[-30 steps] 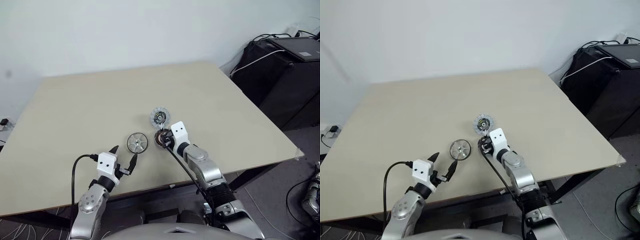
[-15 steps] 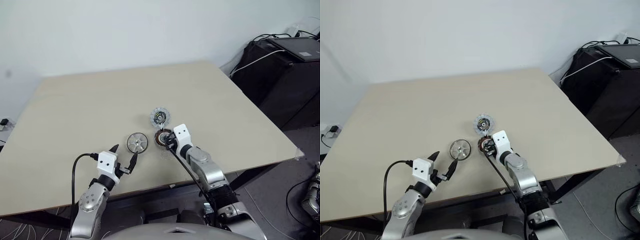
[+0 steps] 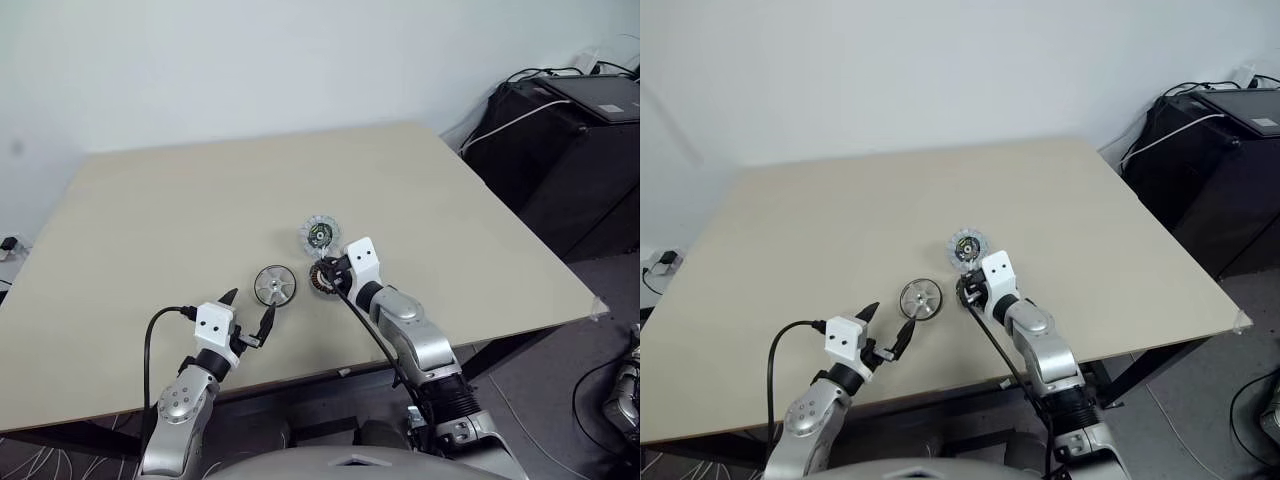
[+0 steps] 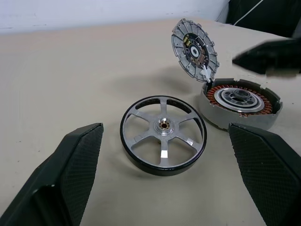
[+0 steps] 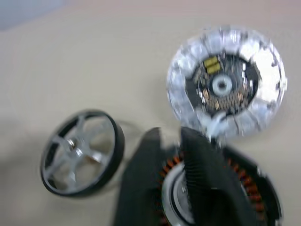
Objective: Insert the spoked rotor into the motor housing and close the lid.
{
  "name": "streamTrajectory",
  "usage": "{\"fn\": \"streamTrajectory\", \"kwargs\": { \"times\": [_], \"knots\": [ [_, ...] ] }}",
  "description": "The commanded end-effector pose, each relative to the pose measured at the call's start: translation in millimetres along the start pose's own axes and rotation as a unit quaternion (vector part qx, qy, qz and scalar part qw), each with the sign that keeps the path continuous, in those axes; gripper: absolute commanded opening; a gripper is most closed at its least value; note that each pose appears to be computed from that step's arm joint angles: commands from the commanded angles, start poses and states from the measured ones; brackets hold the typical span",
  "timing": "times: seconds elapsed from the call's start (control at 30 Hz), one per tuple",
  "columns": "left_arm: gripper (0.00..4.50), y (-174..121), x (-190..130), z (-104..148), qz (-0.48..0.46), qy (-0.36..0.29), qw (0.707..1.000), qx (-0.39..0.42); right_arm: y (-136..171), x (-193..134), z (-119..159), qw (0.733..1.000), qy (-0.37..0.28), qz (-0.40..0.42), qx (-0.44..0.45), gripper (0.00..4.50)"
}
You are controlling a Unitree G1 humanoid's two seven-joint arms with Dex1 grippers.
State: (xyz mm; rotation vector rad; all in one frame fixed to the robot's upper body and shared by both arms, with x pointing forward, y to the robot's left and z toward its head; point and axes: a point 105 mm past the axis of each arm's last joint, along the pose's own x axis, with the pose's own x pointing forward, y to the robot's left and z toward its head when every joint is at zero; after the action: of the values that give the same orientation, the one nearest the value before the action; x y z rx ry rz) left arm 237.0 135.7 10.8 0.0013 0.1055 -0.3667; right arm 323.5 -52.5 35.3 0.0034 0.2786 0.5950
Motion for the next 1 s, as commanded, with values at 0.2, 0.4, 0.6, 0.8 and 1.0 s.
{"fn": "streamTrajectory", "kwargs": {
  "times": [0.2,0.4,0.6,0.8,1.0],
  "knots": [
    [4.50,-0.2,3.1,6.6,-0.001,-0.016,1.000,0.005,-11.4,7.4,0.5,0.989,0.071,-0.065,-0.115,0.04],
    [4.50,0.2,1.9,5.7,0.002,-0.015,1.000,0.004,-24.6,7.2,-3.6,0.982,0.098,-0.098,-0.127,0.04],
    [4.50,0.8,0.7,4.9,0.004,-0.014,1.000,0.003,-33.0,5.2,-12.6,0.977,0.124,-0.112,-0.130,0.04],
    [4.50,1.1,0.2,5.0,0.005,-0.014,1.000,0.003,-31.3,4.5,-20.8,0.977,0.139,-0.107,-0.122,0.04],
    [4.50,1.4,-0.4,5.4,0.005,-0.015,1.000,0.003,-25.5,5.2,-25.0,0.978,0.144,-0.091,-0.117,0.04]
  ]
}}
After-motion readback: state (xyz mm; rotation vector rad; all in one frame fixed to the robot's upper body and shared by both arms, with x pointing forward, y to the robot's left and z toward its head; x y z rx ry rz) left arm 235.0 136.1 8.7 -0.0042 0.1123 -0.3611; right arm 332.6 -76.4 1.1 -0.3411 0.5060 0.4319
